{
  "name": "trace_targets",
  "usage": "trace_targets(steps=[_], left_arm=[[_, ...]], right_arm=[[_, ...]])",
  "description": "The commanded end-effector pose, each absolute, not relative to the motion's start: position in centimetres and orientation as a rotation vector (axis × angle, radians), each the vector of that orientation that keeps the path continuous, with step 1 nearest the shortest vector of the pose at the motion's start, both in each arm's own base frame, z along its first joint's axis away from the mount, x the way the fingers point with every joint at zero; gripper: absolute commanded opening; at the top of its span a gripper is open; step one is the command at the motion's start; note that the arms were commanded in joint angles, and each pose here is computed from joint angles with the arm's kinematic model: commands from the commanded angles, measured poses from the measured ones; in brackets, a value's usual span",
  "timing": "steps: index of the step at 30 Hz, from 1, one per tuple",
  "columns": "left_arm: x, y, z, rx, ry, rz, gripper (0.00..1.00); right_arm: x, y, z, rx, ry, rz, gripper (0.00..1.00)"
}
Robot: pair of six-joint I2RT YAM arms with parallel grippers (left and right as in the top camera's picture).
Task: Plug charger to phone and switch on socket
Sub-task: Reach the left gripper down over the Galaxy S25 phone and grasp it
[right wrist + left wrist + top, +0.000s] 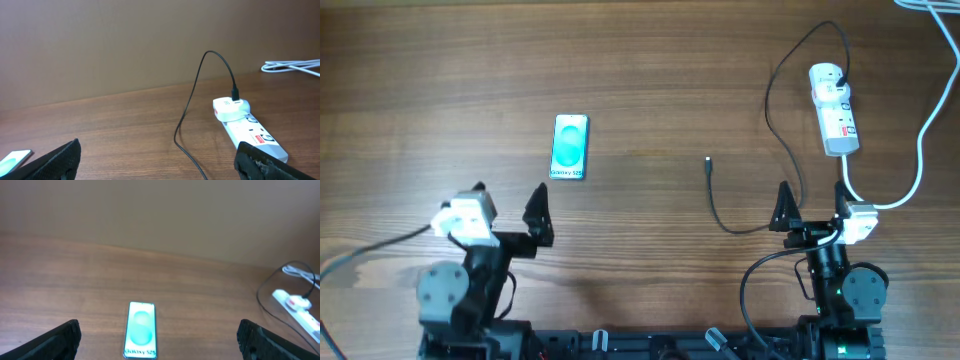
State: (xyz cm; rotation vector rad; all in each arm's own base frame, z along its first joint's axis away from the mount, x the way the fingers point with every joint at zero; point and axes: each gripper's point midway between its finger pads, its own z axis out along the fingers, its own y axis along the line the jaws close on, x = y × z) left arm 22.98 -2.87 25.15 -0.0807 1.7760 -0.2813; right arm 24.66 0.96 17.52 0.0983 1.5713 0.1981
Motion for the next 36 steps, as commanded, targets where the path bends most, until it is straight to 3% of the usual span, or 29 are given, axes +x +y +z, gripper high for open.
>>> trace_targets(steps=[1,20,29,36], left_arm=[[24.2,-3.7,27.0,-0.036,1.811,-0.312,1.0],[28.3,-4.4,32.9,-0.01,2.006,-0.313,1.0],[32.6,-4.7,29.1,-0.044,2.219,-0.316,1.0],[33.0,-5.7,27.4,-0.029,2.28,-0.388,1.0]], right_arm=[[24.7,0.7,17.5,0.11,1.57,0.193,1.0],[24.7,0.7,17.5,0.11,1.569,0.193,1.0],[24.7,0.7,17.5,0.11,1.57,0.193,1.0],[24.7,0.7,17.5,0.11,1.57,0.193,1.0]])
